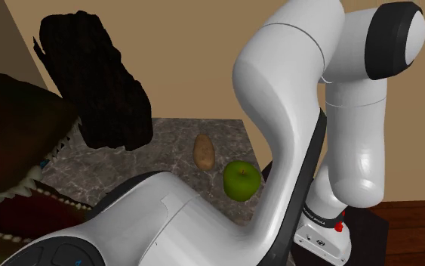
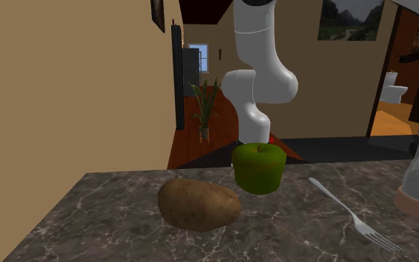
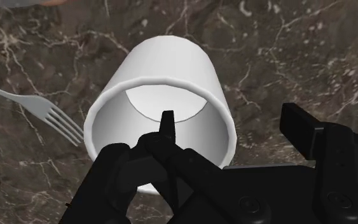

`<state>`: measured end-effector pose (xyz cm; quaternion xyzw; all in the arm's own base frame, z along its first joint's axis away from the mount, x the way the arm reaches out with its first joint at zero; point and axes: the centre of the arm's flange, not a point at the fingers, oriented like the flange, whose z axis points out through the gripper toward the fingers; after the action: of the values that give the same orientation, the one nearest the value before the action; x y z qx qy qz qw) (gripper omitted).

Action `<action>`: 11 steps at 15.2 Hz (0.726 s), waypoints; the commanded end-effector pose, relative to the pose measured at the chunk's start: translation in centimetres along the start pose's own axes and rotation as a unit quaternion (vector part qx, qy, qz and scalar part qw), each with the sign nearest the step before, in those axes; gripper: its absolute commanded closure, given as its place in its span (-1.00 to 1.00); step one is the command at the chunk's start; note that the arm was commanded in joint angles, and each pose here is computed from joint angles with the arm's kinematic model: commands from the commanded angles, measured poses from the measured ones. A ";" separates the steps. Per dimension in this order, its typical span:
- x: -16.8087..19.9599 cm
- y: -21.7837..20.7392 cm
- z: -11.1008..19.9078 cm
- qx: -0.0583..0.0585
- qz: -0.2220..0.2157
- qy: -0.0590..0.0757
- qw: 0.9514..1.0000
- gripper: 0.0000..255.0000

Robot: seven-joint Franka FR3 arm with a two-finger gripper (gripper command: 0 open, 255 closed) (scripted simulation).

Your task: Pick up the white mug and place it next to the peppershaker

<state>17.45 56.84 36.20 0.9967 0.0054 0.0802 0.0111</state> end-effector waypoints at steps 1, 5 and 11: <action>0.0 0.0 0.0 0.000 0.000 0.000 1.000 -1.00; 0.0 0.0 -2.6 0.000 0.000 0.000 1.000 -1.00; 0.0 0.0 -5.0 0.000 0.000 0.000 1.000 -1.00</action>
<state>16.63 56.93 41.06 0.9967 0.0054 0.0803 0.0110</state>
